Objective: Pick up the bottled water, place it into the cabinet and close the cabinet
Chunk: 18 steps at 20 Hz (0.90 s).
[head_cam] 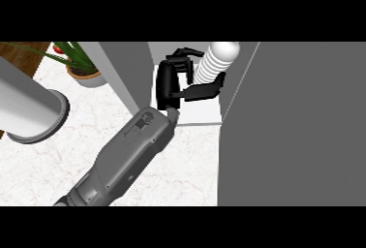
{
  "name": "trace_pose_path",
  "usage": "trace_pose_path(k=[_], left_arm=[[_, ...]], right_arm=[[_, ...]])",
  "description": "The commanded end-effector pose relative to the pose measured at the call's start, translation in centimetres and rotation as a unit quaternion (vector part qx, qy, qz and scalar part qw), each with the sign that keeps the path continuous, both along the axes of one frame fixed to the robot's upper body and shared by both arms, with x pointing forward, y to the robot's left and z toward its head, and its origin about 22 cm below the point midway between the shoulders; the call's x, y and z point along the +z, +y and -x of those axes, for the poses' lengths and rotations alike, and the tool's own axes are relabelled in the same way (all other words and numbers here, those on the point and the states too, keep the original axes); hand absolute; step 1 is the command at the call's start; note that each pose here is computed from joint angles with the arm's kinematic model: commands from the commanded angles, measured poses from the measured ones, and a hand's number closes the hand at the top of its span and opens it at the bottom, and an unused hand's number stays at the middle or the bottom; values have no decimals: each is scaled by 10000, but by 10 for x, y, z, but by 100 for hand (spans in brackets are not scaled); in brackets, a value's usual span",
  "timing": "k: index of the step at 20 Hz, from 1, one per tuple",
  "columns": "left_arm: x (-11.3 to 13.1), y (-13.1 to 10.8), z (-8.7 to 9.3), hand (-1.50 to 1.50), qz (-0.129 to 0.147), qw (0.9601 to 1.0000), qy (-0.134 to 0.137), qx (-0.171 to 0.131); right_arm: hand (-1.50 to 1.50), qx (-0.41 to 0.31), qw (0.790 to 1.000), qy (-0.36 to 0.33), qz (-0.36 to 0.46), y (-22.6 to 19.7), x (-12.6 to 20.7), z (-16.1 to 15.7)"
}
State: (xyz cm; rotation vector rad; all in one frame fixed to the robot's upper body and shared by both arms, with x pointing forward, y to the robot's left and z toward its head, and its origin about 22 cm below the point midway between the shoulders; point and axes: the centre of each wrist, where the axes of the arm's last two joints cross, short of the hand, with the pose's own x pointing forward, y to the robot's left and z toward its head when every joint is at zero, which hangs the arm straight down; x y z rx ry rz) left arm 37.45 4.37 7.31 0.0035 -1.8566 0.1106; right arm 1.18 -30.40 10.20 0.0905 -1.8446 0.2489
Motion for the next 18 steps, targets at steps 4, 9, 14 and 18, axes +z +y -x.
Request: trace_pose_path(k=[4,9,14,18], left_arm=[[-14,15,-20,150,104,9995,13,293],[-19,22,-36,150,-428,9981,-84,424],[-7,35,-55,-150,-1271,9909,-62,448],[-8,18,-53,-150,-1452,9875,38,609]], right_arm=[[-150,136,9989,-279,-355,8,16,-3],[-150,222,9986,-329,-336,9,27,-2],[-150,163,9980,-447,-411,-3,8,-12],[-150,426,9979,-348,-346,-1,23,-1]])
